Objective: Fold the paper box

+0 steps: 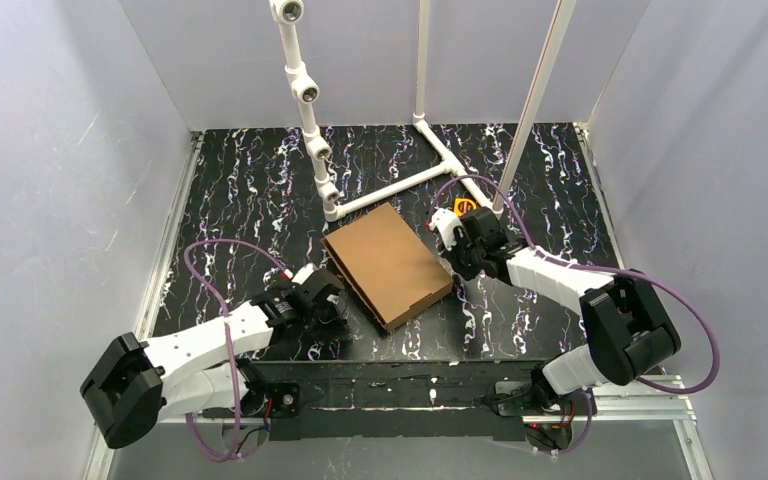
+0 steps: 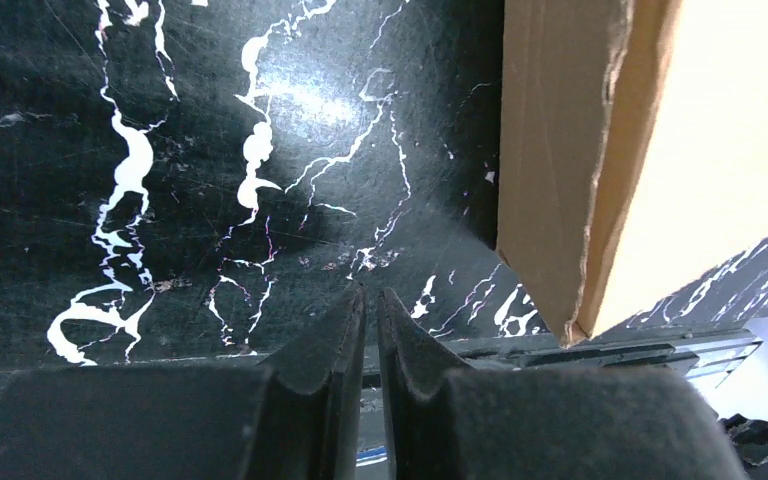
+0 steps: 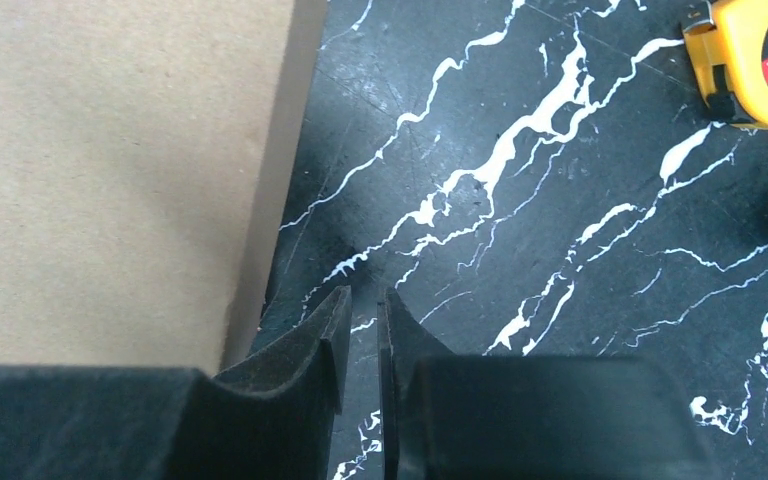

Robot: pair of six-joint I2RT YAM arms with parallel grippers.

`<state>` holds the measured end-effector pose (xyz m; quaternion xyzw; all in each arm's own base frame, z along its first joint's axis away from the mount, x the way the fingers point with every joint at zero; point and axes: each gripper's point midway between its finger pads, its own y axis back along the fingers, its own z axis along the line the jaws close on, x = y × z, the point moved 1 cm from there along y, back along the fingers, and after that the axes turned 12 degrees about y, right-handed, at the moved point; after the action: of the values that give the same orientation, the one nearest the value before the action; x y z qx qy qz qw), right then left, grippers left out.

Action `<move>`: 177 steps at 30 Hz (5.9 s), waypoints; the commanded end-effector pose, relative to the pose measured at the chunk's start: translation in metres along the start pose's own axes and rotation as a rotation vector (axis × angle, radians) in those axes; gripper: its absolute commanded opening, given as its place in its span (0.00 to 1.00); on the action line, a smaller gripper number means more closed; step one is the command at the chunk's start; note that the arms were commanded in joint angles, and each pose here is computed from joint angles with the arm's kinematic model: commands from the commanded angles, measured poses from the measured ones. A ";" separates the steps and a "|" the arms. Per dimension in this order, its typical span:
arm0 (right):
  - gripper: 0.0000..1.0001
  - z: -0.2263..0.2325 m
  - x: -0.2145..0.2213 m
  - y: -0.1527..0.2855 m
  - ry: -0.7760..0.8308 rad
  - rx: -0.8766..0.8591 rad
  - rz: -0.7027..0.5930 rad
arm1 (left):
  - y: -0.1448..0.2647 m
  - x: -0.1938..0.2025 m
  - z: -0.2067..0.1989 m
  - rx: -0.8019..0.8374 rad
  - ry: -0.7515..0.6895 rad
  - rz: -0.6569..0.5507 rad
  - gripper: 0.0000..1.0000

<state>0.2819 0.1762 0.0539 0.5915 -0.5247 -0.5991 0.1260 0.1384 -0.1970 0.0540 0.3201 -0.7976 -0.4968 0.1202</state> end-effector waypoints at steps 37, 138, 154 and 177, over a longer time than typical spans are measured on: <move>0.22 0.008 -0.006 -0.011 0.013 -0.012 0.007 | 0.000 0.051 -0.038 -0.084 -0.032 0.188 0.13; 0.95 0.009 -0.065 0.008 -0.447 -0.435 -0.412 | -0.015 -0.061 -0.093 0.441 0.013 0.087 0.63; 0.62 0.009 -0.102 0.064 -0.161 -0.362 -0.464 | -0.019 -0.060 -0.125 0.469 -0.014 0.117 0.24; 0.60 0.133 -0.134 0.103 0.325 -0.618 -0.416 | -0.084 -0.068 -0.079 0.294 0.055 0.118 0.25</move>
<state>0.2025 0.3185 0.2165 0.7526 -0.1712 -0.6180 0.1497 0.2665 -0.2520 0.0401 0.2839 -0.8839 -0.3523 0.1183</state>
